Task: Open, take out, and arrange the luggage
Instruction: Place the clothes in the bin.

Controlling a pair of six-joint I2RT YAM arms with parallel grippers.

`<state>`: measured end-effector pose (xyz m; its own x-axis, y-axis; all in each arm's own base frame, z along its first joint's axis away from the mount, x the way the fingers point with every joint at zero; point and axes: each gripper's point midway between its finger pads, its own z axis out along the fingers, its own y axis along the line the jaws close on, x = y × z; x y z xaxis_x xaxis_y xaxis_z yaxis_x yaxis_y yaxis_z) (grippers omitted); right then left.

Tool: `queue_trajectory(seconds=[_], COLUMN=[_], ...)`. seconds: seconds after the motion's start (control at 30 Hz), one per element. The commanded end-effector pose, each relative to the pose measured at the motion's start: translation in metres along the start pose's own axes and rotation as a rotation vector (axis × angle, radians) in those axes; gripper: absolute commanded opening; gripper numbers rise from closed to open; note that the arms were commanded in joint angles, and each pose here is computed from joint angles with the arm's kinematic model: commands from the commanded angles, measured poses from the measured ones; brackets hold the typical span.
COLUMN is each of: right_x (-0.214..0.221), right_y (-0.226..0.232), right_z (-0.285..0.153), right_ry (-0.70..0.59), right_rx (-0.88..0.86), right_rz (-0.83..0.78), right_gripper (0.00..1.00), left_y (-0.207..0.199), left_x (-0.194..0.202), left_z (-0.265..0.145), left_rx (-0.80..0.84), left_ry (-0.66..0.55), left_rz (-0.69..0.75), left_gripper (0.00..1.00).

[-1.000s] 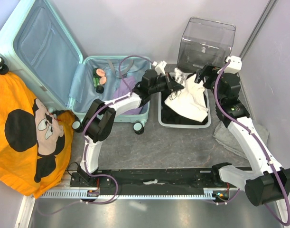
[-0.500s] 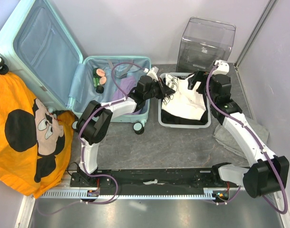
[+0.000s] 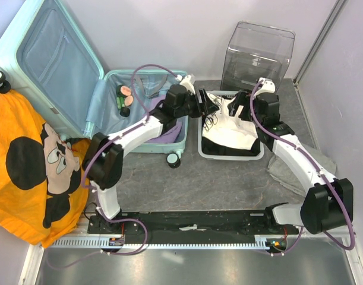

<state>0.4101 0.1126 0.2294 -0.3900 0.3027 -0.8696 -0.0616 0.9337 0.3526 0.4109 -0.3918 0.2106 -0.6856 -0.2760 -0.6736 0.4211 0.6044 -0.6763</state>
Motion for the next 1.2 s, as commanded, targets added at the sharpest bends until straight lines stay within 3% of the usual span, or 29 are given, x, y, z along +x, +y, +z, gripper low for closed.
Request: queue_trajectory(seconds=[0.0,0.3,0.43,0.63,0.8,0.97,1.07,1.17], right_x=[-0.005,0.064,0.14,0.187,0.152,0.074,0.033,0.013], right_y=[0.023,0.039,0.015,-0.027,-0.004,0.031,0.038,0.031], right_z=[0.005,0.05,0.077,0.068,0.063,0.05,0.044,0.052], right_ry=[-0.028,0.154,0.398,0.51,0.443,0.289,0.191,0.142], right_rx=[-0.068,-0.086,-0.02,0.129,0.051,-0.033,-0.022,0.033], right_rz=[-0.001,-0.052,-0.078,-0.126,-0.117,-0.152,-0.165,-0.187], right_gripper=[0.83,0.64,0.62,0.66,0.75,0.86,0.85,0.73], left_y=[-0.003,0.055,0.061,0.071,0.094,0.104,0.101,0.101], left_x=[-0.056,-0.104,-0.113,-0.126,-0.121,-0.107,-0.108,-0.108], left_z=[-0.055,-0.169,-0.208,-0.242,-0.243,-0.242,-0.244,-0.246], left_rx=[-0.047,-0.181,-0.22,-0.282,-0.325,-0.331,-0.327,-0.335], left_ry=[-0.113,-0.187,-0.162,-0.223,-0.207,-0.178,-0.186,-0.19], left_rz=[0.122,0.124,0.189,0.262,0.255,0.24,0.248,0.253], left_gripper=[0.77,0.78,0.8,0.83,0.84,0.84,0.84,0.84])
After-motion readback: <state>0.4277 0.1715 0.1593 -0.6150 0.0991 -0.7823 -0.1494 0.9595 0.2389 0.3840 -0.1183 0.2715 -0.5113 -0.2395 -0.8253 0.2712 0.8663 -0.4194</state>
